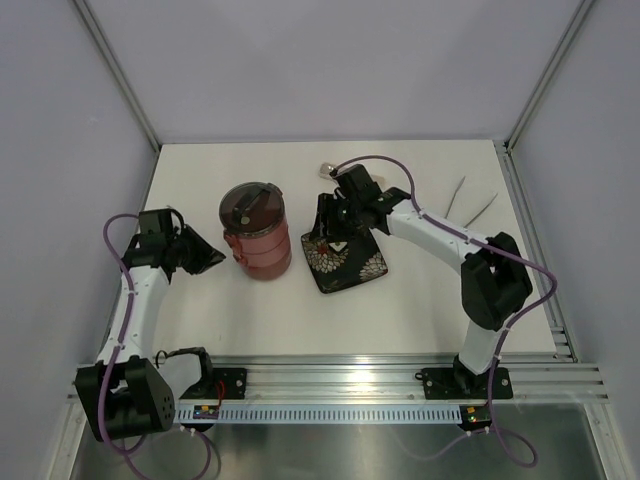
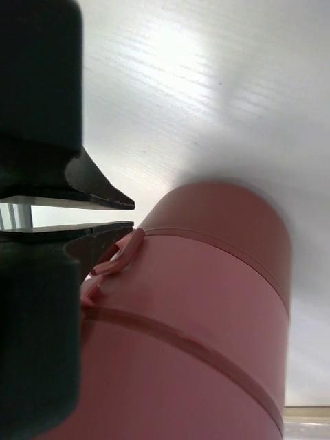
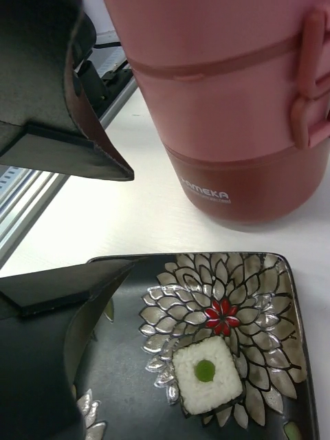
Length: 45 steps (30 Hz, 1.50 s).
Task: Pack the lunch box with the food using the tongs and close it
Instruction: Adjust the fastener in the packing box.
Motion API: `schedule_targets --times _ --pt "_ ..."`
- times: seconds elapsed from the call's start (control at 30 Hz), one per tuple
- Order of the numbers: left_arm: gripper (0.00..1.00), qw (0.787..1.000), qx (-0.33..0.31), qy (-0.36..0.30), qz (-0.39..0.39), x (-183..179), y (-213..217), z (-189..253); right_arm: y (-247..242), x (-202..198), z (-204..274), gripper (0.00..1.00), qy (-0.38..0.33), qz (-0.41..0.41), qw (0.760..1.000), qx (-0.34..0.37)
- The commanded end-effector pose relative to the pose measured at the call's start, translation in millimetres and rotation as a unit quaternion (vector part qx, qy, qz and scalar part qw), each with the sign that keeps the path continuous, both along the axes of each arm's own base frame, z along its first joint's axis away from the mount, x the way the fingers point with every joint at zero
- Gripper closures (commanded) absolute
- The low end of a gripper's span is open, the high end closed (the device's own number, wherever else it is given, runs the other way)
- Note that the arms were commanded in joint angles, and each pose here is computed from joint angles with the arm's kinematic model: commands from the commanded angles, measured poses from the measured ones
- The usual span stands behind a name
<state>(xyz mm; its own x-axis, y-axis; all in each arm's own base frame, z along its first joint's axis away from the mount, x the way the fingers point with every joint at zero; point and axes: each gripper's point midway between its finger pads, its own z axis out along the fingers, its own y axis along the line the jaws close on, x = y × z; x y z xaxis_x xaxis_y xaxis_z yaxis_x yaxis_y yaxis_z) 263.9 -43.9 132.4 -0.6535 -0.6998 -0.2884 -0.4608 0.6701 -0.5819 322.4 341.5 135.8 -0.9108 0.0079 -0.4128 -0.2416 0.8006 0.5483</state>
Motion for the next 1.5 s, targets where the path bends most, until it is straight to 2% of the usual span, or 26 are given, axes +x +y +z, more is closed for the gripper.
schedule_targets --times 0.0,0.03,0.07,0.13,0.17,0.2,0.27,0.37,0.47,0.6,0.63,0.73,1.0,1.27,1.4,1.47 --pt "0.82 0.997 0.064 -0.041 -0.002 9.7 17.9 26.5 0.5 7.3 35.3 0.42 -0.067 -0.005 0.998 0.017" --pt "0.79 0.996 0.079 -0.038 0.008 5.5 23.0 25.9 -1.1 6.2 38.5 0.42 -0.072 -0.002 0.997 0.016" --pt "0.71 0.995 0.086 -0.041 0.012 2.8 25.3 26.6 -1.5 4.1 38.8 0.42 -0.072 0.001 0.997 0.014" --pt "0.6 0.993 0.099 -0.059 0.023 -4.5 28.8 29.3 -0.6 0.5 45.5 0.42 -0.086 0.014 0.996 0.015" --pt "0.5 0.993 0.096 -0.062 0.029 -5.3 28.8 29.0 6.2 -5.5 50.3 0.42 -0.096 0.028 0.995 0.014" --pt "0.48 0.993 0.097 -0.065 0.033 -6.2 29.3 28.1 10.6 -10.1 52.7 0.42 -0.103 0.04 0.994 0.01" --pt "0.48 0.993 0.093 -0.056 0.05 -2.7 31.9 17.7 19.8 -19.4 54.0 0.42 -0.12 0.072 0.99 -0.001" --pt "0.55 0.993 0.089 -0.03 0.07 13.0 37.8 -3.1 36.2 -36.0 55.7 0.42 -0.132 0.104 0.986 -0.003" --pt "0.68 0.995 0.069 -0.021 0.072 37.4 36.2 -16.5 38.8 -41.6 52.8 0.42 -0.122 0.111 0.986 0.004" --pt "0.79 0.998 0.02 -0.04 0.039 66.7 18.1 -18.5 37.4 -41.8 53.0 0.42 -0.123 0.117 0.985 -0.004" --pt "0.84 0.998 0.016 -0.038 0.036 69.0 16.0 -20.6 37.2 -41.6 53.7 0.42 -0.124 0.116 0.986 -0.003" --pt "0.9 0.999 0.003 -0.044 0.012 70.7 2.0 -23.4 33.7 -42.8 53.4 0.42 -0.123 0.11 0.986 -0.006" --pt "0.91 0.996 -0.021 -0.073 -0.054 45.1 -54.0 -14.7 23.4 -36.4 60.9 0.42 -0.117 0.084 0.99 -0.003" --pt "0.88 0.997 0.014 -0.061 -0.046 13.3 -48.1 -18.6 8.4 -27.8 70.1 0.41 -0.116 0.062 0.991 -0.009" --pt "0.79 0.997 0.041 -0.058 -0.042 -5.9 -38.4 -12.2 -0.5 -29.8 62.9 0.41 -0.1 0.037 0.994 -0.023" --pt "0.68 0.995 0.052 -0.073 -0.045 -14.2 -35.3 -4.8 -9.1 -28.3 57.5 0.38 -0.091 0.017 0.995 -0.033"
